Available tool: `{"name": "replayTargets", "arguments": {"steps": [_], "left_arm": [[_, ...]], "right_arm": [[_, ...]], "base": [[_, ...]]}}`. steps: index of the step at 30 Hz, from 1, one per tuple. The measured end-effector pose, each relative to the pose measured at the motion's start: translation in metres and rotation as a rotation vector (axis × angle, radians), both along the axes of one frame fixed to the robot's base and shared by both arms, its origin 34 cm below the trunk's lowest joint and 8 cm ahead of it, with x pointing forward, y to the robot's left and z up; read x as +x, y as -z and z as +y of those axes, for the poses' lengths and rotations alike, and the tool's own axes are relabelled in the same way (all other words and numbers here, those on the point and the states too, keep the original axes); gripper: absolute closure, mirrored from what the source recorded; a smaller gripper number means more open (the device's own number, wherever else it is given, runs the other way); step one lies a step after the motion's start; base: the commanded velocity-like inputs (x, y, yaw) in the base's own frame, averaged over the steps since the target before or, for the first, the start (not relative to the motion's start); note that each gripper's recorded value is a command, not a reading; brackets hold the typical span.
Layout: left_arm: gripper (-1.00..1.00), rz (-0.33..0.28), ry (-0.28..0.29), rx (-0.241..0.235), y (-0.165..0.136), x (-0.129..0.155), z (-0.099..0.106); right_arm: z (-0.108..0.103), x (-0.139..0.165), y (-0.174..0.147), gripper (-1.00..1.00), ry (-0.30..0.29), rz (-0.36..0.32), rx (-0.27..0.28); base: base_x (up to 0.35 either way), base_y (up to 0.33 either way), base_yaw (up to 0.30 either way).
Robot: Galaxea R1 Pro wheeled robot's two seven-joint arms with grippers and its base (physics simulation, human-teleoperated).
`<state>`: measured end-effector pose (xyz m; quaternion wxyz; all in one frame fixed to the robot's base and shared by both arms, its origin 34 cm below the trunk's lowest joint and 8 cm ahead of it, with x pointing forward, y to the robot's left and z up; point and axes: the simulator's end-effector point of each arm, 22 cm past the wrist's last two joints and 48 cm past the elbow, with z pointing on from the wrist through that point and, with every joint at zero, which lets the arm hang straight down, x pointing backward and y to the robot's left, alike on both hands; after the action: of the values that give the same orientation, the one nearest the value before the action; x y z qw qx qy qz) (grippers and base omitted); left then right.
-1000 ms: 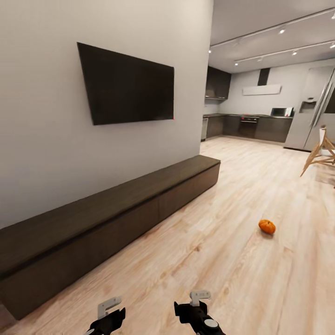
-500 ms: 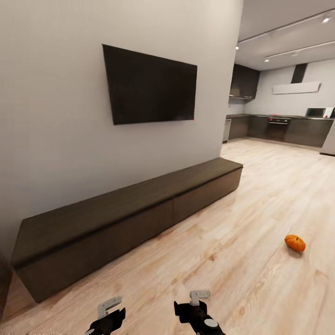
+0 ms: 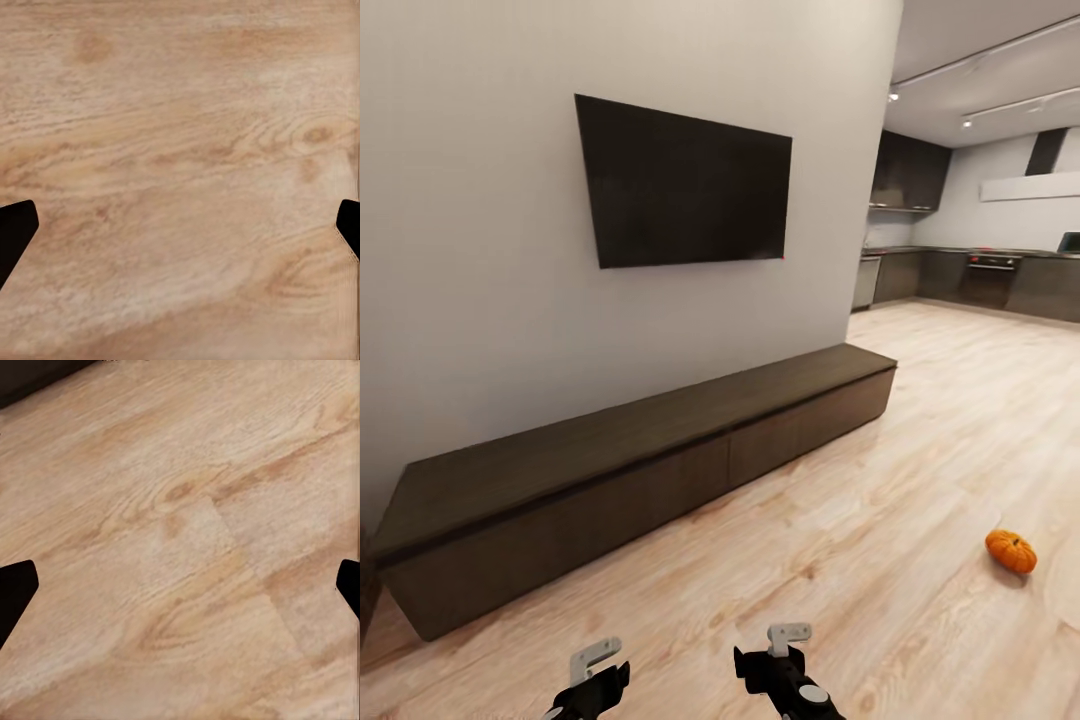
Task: Place each of the two pumpkins and all three candles from the living room inside a cabinet in the living room (use any cabinet), then make sure every cabinet is closed, and position the cauldron so it is next to a table in the living room.
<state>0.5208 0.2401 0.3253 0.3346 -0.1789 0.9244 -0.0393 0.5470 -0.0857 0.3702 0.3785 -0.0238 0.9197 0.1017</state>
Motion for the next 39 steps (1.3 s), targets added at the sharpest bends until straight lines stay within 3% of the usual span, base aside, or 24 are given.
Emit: {"name": "replayTargets", "arguments": {"steps": [13, 39], "left_arm": [[-1.0, 0.0, 0.0, 0.001, 0.0, 0.0, 0.0009], [-1.0, 0.0, -0.001, 0.001, -0.0001, 0.0001, 0.001]], "right_arm": [[-0.0003, -0.0004, 0.0004, -1.0, 0.0, 0.001, -0.002], [-0.0005, -0.0009, 0.001, -1.0, 0.0, 0.003, -0.003]], "base": [[0.098, -0.293, 0.289], [0.091, -0.013, 0.292]]}}
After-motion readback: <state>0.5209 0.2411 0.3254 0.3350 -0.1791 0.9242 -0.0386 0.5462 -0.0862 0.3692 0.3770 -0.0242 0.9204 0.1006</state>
